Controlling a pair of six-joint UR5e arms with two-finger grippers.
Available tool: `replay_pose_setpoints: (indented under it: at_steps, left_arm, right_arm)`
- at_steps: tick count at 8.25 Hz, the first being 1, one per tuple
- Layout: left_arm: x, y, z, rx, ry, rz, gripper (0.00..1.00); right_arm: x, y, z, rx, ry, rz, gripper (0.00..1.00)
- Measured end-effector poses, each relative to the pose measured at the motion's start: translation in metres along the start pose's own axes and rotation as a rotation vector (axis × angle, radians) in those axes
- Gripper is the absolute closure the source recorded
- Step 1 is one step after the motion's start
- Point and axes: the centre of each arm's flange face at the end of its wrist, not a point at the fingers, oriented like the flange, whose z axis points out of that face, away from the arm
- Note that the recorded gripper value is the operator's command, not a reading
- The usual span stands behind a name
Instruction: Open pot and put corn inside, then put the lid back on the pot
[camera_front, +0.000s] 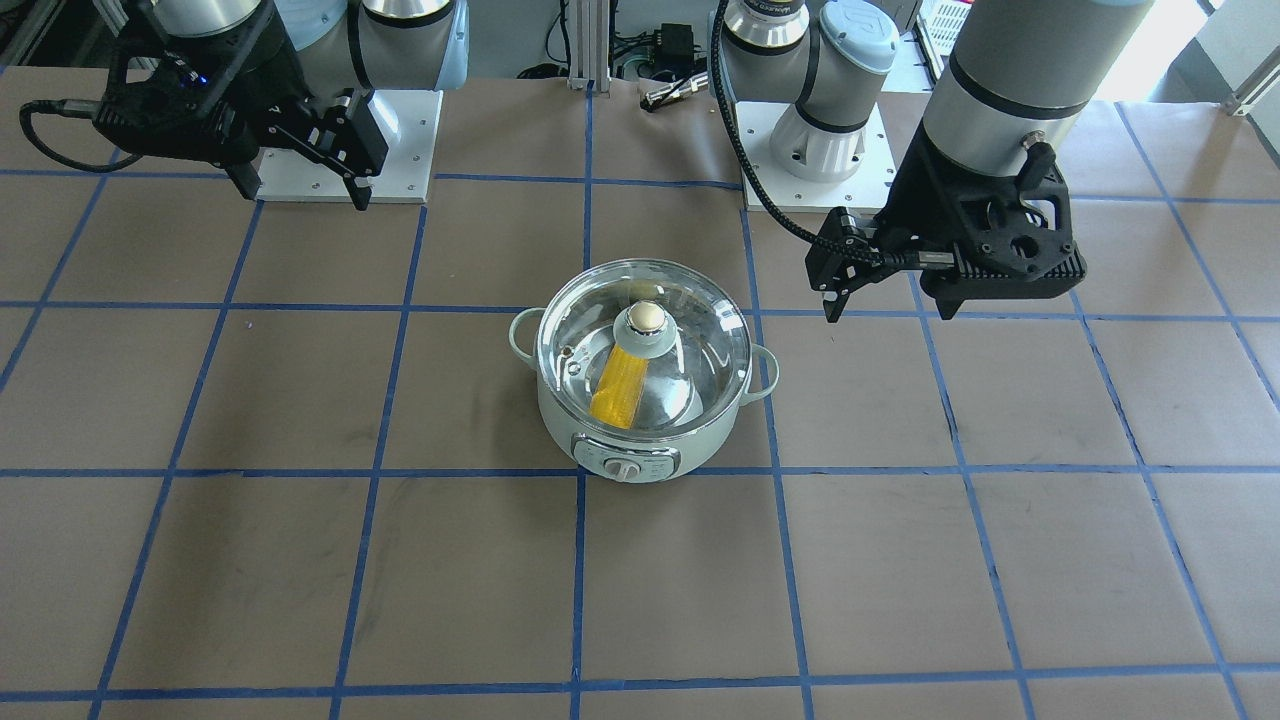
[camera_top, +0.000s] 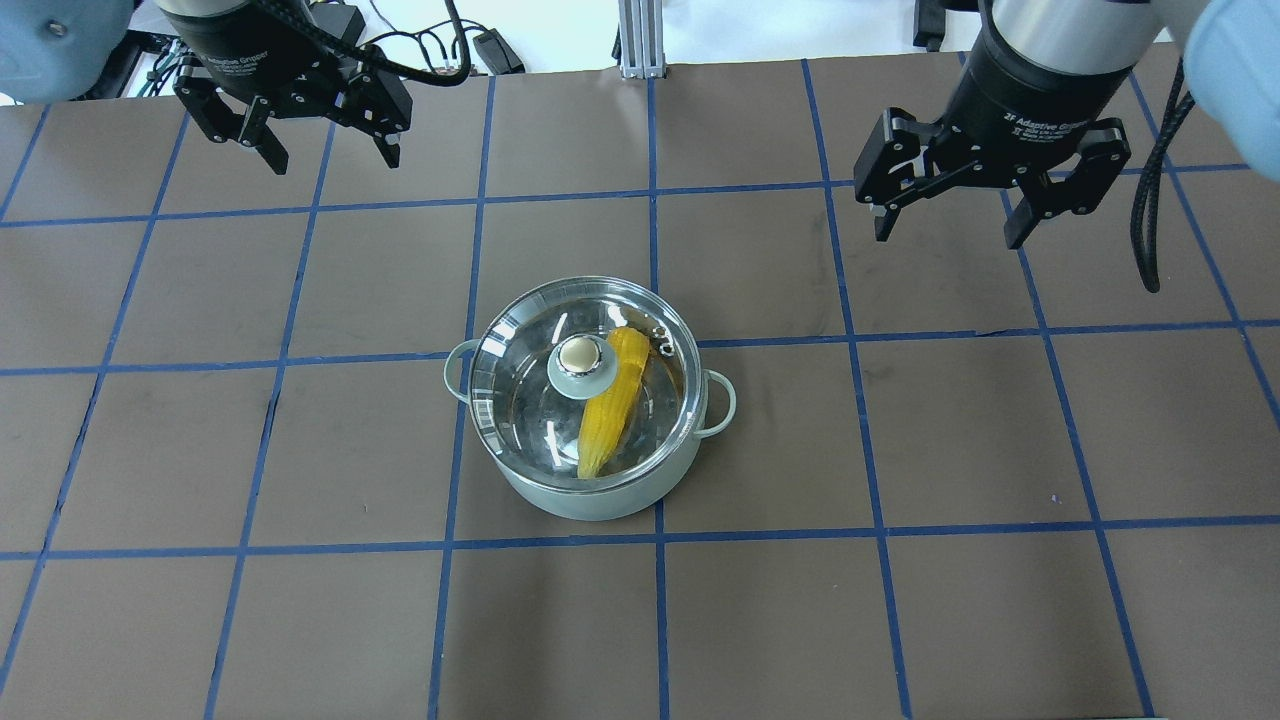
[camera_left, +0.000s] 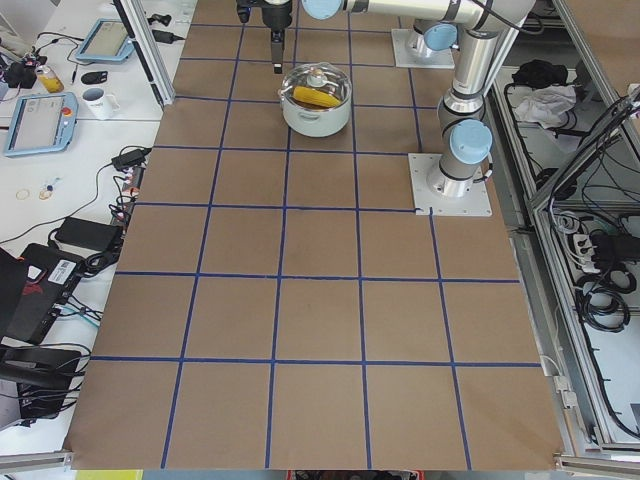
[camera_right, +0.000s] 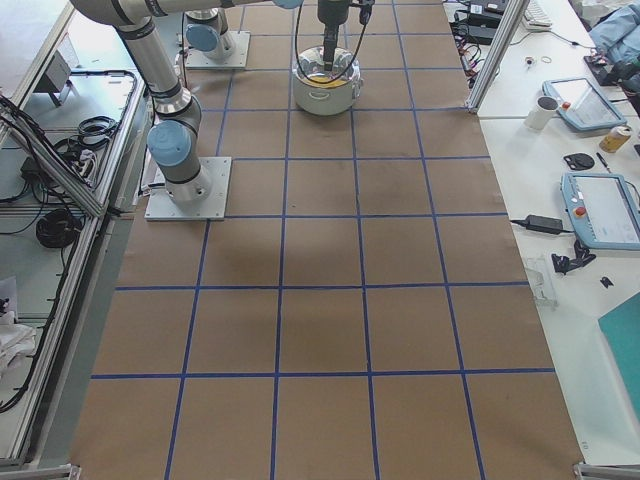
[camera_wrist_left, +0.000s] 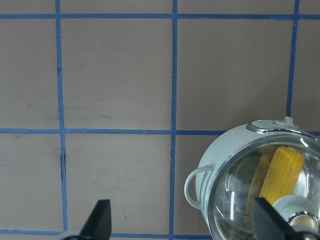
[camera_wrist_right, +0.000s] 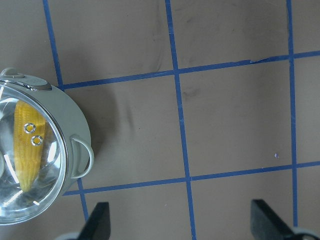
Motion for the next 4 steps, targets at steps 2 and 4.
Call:
replay_pose_setpoints:
  at_steps: [2,4]
  left_arm:
    - [-0.0004,-0.0003,0.0004,-0.001,-0.004,0.000,0.00]
    - [-0.0004,-0.0003,0.0008,-0.001,-0.004,0.000,0.00]
  right_arm:
    - [-0.0001,0.0001,0.0001,-0.001,-0.001,0.000,0.00]
    - [-0.0002,0.0000,0.0000,0.000,-0.002,0.000,0.00]
